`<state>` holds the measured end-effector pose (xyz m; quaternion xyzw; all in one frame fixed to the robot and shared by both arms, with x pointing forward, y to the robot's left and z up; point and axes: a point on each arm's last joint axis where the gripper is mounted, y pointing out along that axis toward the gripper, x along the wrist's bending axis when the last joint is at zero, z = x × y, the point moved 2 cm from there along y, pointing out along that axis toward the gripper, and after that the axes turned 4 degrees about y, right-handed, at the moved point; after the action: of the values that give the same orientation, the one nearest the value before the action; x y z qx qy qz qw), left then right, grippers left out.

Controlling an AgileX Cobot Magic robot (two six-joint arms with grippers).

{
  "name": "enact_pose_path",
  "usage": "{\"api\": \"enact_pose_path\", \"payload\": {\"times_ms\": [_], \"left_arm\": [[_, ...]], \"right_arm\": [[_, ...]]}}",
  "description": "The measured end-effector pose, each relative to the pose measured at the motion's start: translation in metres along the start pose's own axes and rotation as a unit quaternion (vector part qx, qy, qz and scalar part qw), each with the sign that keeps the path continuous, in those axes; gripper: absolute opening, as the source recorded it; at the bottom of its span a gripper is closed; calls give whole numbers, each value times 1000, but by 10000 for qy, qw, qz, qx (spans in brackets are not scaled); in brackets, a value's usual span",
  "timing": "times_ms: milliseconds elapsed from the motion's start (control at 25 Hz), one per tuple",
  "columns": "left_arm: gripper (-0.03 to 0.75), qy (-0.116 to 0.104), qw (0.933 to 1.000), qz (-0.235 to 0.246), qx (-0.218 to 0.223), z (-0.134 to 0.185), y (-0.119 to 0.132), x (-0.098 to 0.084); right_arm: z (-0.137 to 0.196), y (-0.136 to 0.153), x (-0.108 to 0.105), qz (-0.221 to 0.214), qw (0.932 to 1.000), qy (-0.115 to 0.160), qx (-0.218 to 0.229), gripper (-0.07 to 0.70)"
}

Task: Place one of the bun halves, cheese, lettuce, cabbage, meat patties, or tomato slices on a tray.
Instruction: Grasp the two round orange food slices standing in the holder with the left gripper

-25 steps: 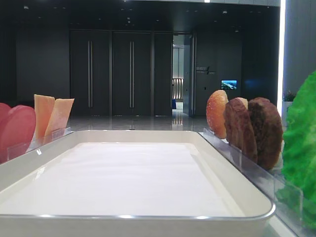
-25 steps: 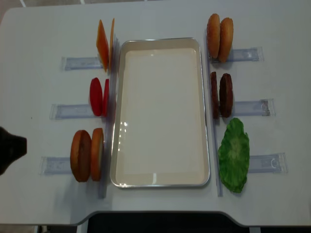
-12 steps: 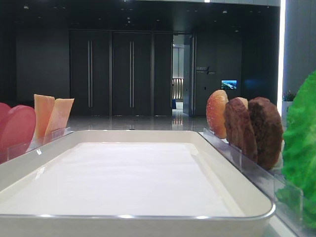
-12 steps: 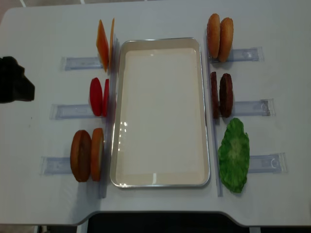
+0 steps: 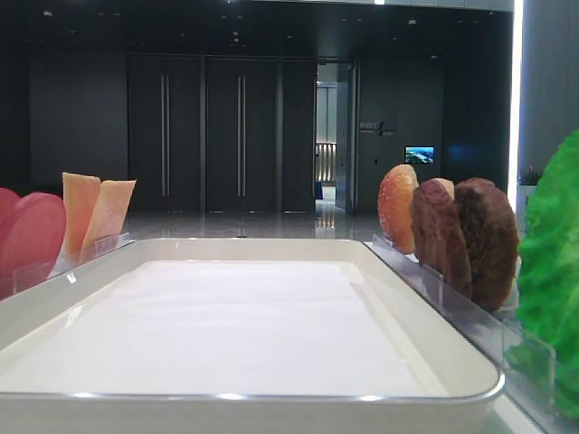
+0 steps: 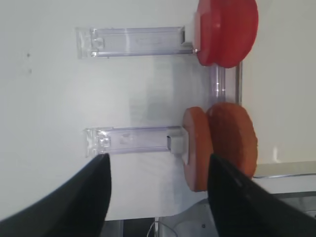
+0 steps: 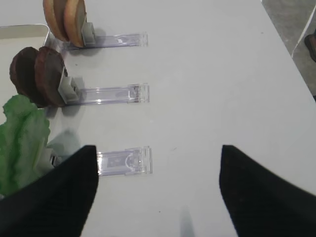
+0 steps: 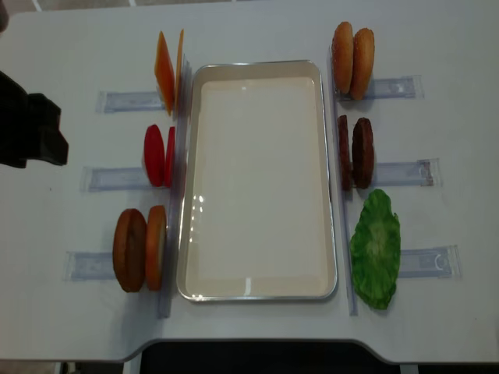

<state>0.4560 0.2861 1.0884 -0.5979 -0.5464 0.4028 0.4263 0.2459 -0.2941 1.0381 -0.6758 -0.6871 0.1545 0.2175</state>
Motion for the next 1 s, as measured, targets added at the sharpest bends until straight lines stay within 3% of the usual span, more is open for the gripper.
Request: {"api": "enact_pose_path", "payload": {"times_ms": [240, 600, 1000], "left_arm": [[471, 98, 9999, -61, -21, 2, 0, -31], [471, 5, 9998, 168, 62, 10, 1, -75], [471, 197, 9966, -16, 798, 9, 43, -114]], "right_arm": [[0, 0, 0, 0, 10000, 0, 0, 491], [0, 0, 0, 0, 10000, 0, 0, 491], [0, 0, 0, 0, 10000, 0, 0, 491]]}}
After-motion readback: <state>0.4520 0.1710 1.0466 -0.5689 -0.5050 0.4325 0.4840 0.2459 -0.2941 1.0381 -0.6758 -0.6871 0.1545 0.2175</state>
